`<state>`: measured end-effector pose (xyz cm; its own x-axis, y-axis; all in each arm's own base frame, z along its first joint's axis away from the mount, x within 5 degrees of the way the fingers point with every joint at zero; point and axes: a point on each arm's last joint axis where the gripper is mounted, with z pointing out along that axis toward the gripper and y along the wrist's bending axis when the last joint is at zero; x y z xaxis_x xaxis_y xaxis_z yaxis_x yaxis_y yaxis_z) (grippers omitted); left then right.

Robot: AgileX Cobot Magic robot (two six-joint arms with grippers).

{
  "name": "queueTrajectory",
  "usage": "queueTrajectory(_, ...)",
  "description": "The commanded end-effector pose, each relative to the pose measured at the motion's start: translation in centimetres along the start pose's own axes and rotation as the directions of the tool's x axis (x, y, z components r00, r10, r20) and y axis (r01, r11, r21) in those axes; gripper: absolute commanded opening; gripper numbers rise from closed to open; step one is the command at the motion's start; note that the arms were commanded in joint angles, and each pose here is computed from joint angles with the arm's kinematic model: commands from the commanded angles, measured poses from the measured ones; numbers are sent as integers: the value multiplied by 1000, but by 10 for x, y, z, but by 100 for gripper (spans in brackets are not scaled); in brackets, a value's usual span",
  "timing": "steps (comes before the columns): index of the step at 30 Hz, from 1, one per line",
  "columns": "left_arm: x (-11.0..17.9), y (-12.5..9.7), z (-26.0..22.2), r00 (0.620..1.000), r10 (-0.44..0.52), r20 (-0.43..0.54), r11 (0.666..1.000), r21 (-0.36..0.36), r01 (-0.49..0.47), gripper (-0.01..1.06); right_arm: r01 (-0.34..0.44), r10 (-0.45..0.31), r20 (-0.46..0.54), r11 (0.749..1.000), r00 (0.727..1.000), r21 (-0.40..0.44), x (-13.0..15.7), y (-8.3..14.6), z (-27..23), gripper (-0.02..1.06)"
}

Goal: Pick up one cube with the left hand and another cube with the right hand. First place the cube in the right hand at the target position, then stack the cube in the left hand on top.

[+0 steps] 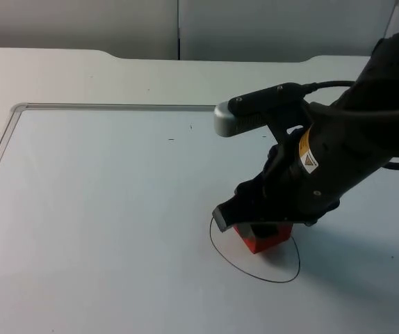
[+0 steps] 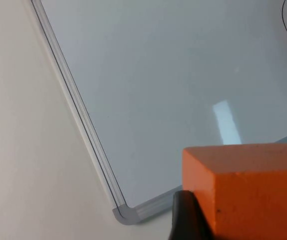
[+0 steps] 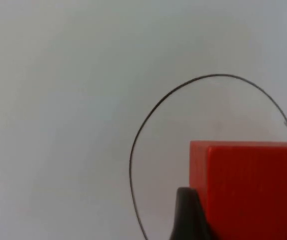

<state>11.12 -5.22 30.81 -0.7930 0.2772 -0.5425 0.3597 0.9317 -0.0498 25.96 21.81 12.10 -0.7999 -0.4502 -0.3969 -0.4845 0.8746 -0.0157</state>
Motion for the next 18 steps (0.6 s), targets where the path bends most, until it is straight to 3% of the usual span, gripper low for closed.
queueTrajectory(1, 0, -2, 0, 1000, 3, 17, 1000, 13, -3, 0, 7, -7, 0, 1000, 1000, -3, 1, 1, 0, 0)
queueTrajectory(18, 0, -2, 0, 1000, 2, 23, 1000, 14, -3, 0, -17, 17, -38, 1000, 999, -2, 6, 2, 9, 0)
